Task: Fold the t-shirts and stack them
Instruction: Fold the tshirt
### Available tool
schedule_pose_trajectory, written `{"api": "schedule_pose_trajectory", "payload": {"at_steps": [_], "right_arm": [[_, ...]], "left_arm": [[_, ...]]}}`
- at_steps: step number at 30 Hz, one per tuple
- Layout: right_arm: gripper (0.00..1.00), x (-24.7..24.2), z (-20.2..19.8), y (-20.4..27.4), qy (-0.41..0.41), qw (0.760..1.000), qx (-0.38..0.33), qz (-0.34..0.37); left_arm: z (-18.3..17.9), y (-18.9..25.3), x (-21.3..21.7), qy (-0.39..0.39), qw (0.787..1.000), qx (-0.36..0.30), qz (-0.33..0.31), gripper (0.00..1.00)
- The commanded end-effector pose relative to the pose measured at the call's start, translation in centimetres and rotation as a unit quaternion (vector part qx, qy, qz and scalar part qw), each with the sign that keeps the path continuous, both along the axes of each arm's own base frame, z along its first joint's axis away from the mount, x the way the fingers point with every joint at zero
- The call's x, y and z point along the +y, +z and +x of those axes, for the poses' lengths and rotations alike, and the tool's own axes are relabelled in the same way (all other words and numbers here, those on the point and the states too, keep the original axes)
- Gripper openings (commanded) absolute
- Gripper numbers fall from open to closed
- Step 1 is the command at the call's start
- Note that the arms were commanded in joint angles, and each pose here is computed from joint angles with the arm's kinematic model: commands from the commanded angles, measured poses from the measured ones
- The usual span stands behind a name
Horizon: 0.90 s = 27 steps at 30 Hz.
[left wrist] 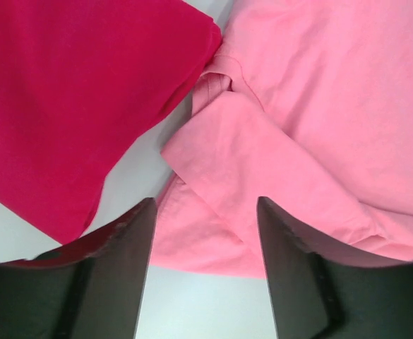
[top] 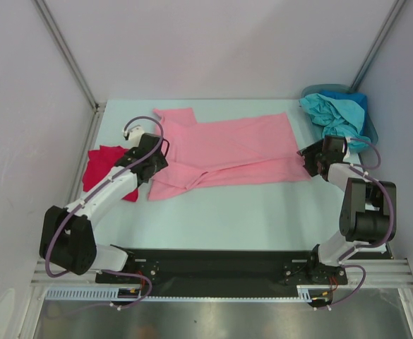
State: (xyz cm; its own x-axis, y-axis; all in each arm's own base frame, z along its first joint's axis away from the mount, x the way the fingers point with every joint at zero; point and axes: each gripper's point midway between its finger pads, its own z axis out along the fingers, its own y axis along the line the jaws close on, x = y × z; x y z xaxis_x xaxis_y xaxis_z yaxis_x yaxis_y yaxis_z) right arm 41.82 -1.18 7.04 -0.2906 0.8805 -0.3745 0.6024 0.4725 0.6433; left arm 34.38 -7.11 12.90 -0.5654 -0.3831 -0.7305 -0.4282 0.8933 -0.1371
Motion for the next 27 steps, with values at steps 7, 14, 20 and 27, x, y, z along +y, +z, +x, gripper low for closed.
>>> {"api": "schedule_pose_trajectory", "payload": {"at_steps": [7, 14, 20, 27], "right_arm": [[0.71, 0.9, 2.1, 7.0, 0.031, 0.994, -0.099, -0.046], [0.72, 3.9, 5.0, 10.1, 0.060, 0.993, -0.094, -0.037], [0.72, 6.7, 8.5, 10.9, 0.063, 0.992, -0.107, -0.024], [0.73, 6.2, 15.1, 12.9, 0.116, 0.979, -0.152, -0.077]], "left_arm": [[1.7, 2.6, 0.3, 0.012, 0.999, -0.037, 0.002, 0.73], [6.8, 7.6, -3.3, -0.066, 0.993, -0.094, -0.031, 0.76], [12.7, 7.6, -6.2, -0.127, 0.989, -0.076, -0.024, 0.76], [18.4, 2.1, -5.4, -0.135, 0.990, -0.026, -0.037, 0.73]]}}
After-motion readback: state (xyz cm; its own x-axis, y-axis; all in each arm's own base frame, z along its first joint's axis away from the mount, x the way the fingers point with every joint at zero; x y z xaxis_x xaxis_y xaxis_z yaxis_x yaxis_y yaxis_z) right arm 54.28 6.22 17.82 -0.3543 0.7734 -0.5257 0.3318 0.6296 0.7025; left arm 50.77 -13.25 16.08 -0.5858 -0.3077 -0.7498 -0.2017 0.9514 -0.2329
